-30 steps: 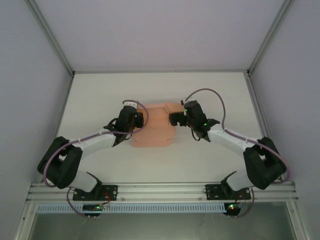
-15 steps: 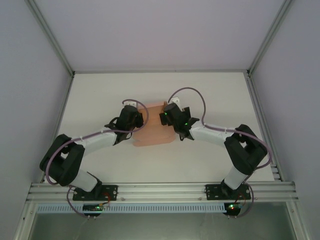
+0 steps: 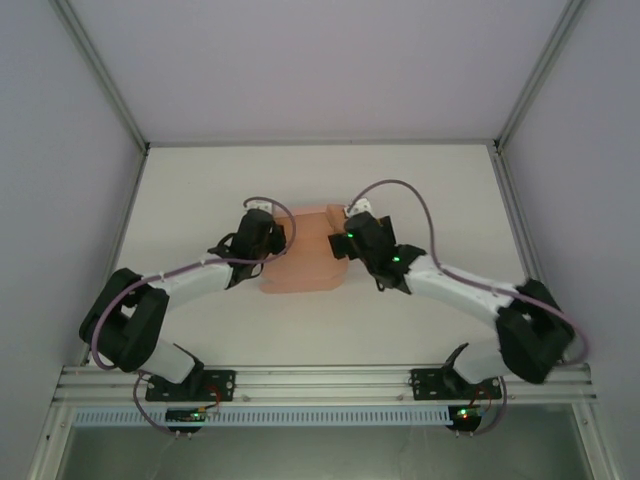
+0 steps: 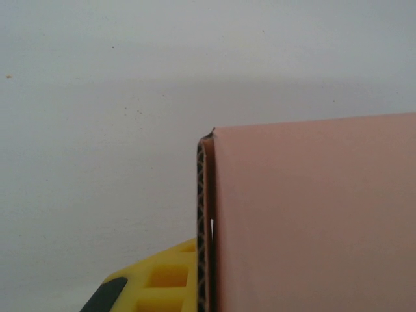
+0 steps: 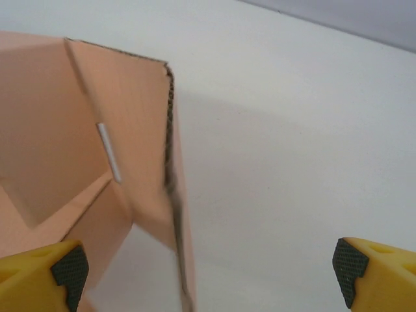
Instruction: Assemble paper box
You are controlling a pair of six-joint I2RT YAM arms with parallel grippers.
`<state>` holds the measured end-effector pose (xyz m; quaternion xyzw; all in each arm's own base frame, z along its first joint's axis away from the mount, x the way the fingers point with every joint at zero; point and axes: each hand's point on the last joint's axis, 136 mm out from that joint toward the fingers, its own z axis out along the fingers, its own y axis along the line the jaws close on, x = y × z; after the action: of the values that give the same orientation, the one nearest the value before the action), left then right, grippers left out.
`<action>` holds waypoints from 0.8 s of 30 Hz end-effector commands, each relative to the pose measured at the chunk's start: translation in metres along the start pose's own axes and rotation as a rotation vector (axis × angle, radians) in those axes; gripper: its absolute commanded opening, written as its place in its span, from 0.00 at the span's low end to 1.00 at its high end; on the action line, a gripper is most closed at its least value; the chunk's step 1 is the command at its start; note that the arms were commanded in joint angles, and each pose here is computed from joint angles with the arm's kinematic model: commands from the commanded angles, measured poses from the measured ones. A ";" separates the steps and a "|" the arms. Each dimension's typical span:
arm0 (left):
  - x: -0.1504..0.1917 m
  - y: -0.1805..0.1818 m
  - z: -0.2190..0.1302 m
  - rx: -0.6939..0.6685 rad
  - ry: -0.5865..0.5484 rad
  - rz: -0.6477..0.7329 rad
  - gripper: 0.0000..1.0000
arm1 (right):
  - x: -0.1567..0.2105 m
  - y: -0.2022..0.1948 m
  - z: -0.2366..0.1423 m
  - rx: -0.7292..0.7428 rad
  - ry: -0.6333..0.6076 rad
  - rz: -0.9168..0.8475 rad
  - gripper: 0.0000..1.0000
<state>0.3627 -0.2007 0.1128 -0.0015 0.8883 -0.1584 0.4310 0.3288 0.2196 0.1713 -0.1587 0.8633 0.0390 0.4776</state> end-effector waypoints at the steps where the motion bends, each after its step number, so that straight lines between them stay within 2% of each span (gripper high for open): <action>1: -0.013 -0.006 -0.004 0.038 -0.028 -0.002 0.00 | 0.001 0.009 -0.031 -0.182 -0.026 -0.015 0.99; 3: -0.012 -0.007 -0.006 0.063 -0.031 0.007 0.00 | -0.002 0.004 -0.048 -0.257 -0.065 -0.006 0.99; 6: -0.011 -0.010 -0.009 0.106 -0.017 0.010 0.00 | -0.009 -0.023 -0.064 -0.260 -0.121 0.058 0.99; 8: -0.010 -0.013 -0.011 0.127 -0.012 0.020 0.00 | -0.010 -0.043 -0.068 -0.262 -0.129 0.131 0.98; 13: -0.010 -0.016 -0.015 0.155 -0.021 0.038 0.00 | -0.005 -0.059 -0.061 -0.399 -0.080 0.209 0.95; 16: -0.012 -0.018 -0.017 0.163 -0.024 0.050 0.00 | -0.007 -0.054 -0.050 -0.508 -0.057 0.196 0.87; 17: -0.012 -0.019 -0.017 0.164 -0.025 0.054 0.00 | -0.008 -0.050 -0.046 -0.544 -0.048 0.187 0.81; 19: -0.012 -0.018 -0.017 0.161 -0.025 0.059 0.00 | -0.012 -0.043 -0.037 -0.592 -0.034 0.151 0.74; 22: -0.012 -0.019 -0.015 0.158 -0.020 0.063 0.00 | -0.009 -0.016 -0.032 -0.723 0.014 0.095 0.71; 24: -0.012 -0.018 -0.014 0.155 -0.018 0.065 0.00 | -0.005 -0.003 -0.028 -0.760 0.046 0.052 0.67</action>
<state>0.3528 -0.2106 0.1221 0.0521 0.8786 -0.2053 0.4279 0.3240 0.1856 0.1753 -0.2332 0.8362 0.3226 0.3773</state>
